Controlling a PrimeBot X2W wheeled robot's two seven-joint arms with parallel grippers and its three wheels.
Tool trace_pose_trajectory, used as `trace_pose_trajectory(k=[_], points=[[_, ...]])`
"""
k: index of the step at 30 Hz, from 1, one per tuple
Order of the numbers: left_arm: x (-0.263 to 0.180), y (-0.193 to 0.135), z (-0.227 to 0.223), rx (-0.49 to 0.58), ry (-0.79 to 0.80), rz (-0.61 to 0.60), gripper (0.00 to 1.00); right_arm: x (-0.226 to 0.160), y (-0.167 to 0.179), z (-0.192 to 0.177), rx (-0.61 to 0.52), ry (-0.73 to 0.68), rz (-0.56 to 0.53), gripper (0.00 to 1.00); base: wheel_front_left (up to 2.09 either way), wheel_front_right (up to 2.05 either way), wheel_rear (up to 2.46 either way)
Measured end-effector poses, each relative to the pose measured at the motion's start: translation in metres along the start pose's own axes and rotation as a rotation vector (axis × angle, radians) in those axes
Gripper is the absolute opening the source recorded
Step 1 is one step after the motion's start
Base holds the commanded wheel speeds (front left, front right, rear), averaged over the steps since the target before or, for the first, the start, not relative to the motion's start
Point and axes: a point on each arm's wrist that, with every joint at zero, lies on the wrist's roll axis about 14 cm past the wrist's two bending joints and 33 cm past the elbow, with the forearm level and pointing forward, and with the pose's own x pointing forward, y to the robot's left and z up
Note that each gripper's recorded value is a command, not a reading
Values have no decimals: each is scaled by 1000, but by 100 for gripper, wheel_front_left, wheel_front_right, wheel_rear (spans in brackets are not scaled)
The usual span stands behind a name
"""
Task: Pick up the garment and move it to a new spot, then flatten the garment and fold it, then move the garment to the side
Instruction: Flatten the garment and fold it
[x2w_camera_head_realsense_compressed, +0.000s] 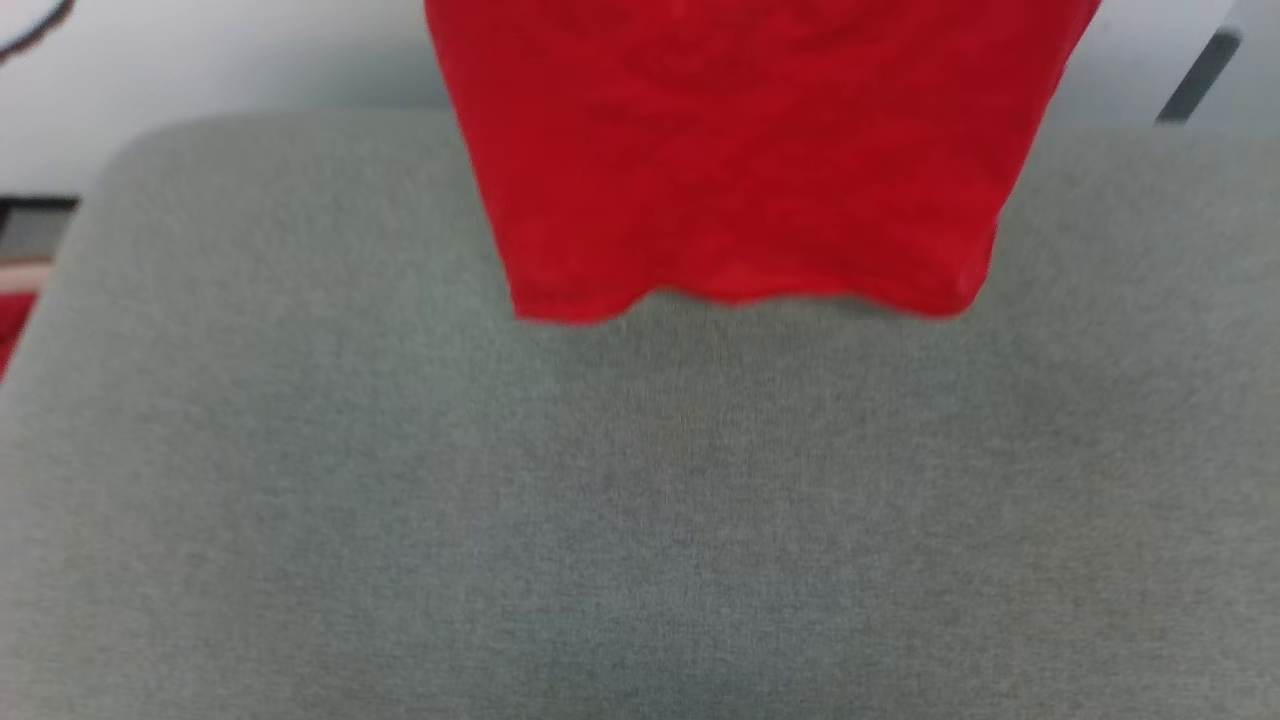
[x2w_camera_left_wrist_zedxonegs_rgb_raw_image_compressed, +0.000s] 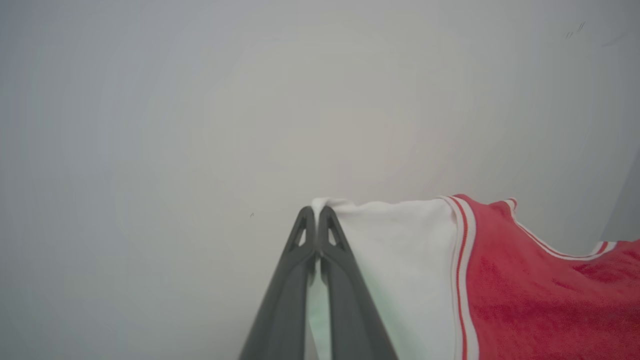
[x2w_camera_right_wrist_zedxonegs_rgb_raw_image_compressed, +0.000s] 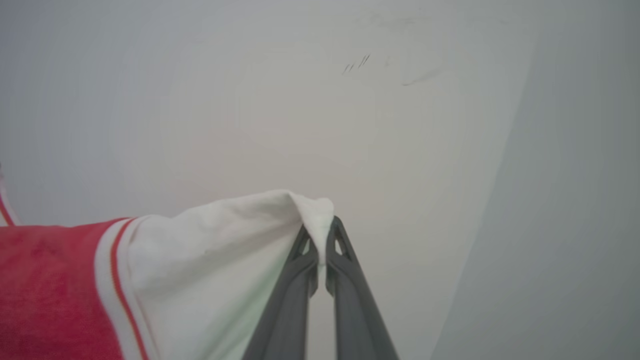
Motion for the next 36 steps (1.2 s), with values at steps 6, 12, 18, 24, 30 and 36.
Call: trace_pose_trajectory(k=[6,12,18,24,30,36], points=[[44,-13,-5,42,-123,-38,0,34,-12,-19,-58,-86,-28,0,0,0,0],[84,-21,-29,19,-213,-57,0,62,-29,-52,-159,-120,-65,0,0,0,0],[115,-17,-91,-11,-202,-65,0,82,-8,-111,-232,-144,-38,0,0,0,0],[127,-11,-200,-22,-59,-62,0,78,40,-237,-188,10,35,0,0,0,0],[110,6,-298,-22,105,-27,0,52,95,-341,-121,171,130,0,0,0,0],[76,21,-342,-20,228,16,0,37,126,-362,-50,214,190,0,0,0,0]])
